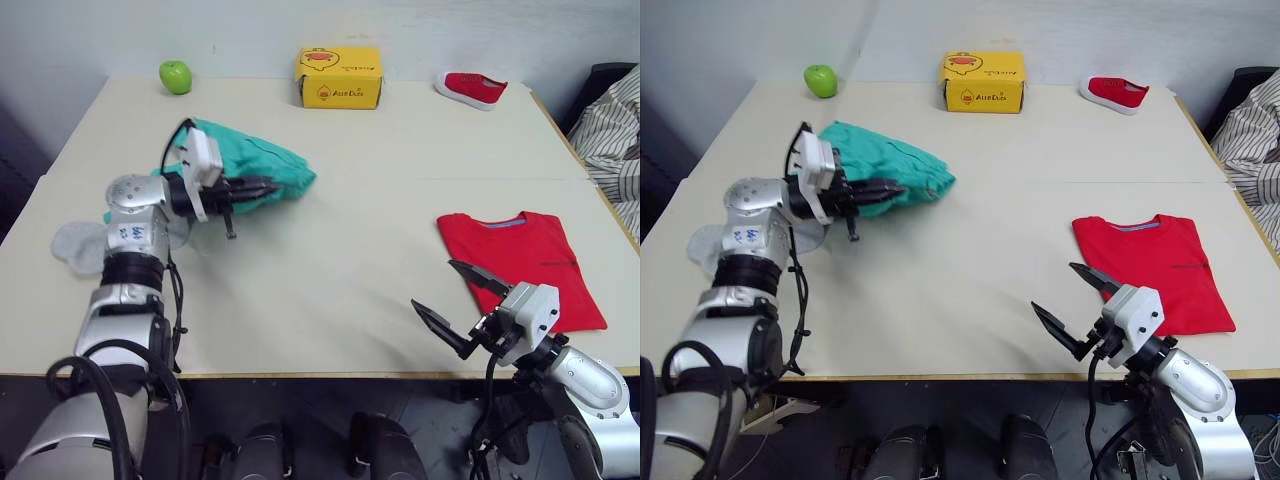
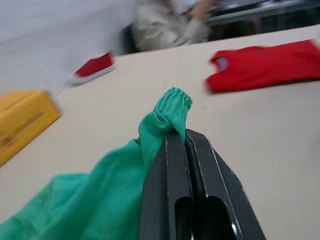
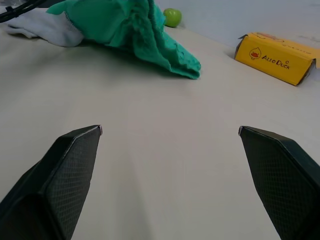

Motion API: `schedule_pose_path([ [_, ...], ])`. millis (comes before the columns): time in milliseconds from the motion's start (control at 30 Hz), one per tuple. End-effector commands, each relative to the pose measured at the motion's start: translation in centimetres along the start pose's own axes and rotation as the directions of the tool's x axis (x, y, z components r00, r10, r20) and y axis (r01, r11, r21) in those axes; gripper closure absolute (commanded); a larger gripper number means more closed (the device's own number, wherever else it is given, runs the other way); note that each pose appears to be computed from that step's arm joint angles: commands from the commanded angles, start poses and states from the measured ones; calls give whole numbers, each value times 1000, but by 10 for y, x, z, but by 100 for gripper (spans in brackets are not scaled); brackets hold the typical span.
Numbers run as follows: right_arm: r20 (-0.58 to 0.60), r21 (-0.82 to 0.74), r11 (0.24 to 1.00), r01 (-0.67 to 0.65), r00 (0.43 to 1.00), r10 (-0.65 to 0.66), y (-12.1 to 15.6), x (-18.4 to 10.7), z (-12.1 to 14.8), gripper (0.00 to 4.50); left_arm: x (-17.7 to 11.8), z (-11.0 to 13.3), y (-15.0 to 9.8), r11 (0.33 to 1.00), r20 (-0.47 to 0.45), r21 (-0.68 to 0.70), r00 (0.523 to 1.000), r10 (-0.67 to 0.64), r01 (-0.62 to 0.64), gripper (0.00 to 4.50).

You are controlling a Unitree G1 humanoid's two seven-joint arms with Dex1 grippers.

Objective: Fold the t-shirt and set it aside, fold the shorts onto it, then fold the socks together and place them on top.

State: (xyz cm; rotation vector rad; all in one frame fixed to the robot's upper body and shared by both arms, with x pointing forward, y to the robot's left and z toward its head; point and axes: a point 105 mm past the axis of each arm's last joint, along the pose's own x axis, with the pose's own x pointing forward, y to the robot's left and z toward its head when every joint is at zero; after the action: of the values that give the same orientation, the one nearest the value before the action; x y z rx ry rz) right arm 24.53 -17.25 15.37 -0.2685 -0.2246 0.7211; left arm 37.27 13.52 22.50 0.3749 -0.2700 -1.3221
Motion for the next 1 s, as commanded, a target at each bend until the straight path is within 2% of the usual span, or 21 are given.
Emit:
schedule_pose_path([
  [33,28,-28,1000,-2,1000,3,-3,0,4,0,26,25,-40,981,57,80,981,-184,179,448],
  [100,17,-40,999,11,1000,-11,-8,-1,3,0,39,23,-68,966,73,59,964,-256,252,448],
  [167,1,-48,999,17,1000,-17,-11,-3,1,0,48,5,-90,953,12,26,953,-302,302,448],
  [233,-22,-54,999,3,1000,-4,-11,-6,-3,0,58,-11,-104,956,-19,-15,955,-295,295,448],
  [367,-37,-71,997,-11,999,8,-13,-7,-3,0,64,-24,-120,958,-17,-86,961,-274,272,360],
  [567,-20,-79,995,-66,998,65,-14,3,10,0,19,-21,-92,988,-59,-114,992,-113,106,165],
  [667,-14,-40,982,-187,982,186,4,20,19,0,-15,-22,-80,997,-108,-77,994,-25,17,57],
  [700,-29,-13,964,-264,964,264,18,28,19,0,-33,-26,-74,998,-157,-52,987,23,-31,31],
  [833,-117,33,898,-439,890,440,61,57,7,0,-81,-39,-61,989,-282,18,948,147,-149,31],
  [1000,-220,-72,906,-417,893,393,74,88,-19,0,-83,-58,-66,987,-371,108,917,149,-117,31],
])
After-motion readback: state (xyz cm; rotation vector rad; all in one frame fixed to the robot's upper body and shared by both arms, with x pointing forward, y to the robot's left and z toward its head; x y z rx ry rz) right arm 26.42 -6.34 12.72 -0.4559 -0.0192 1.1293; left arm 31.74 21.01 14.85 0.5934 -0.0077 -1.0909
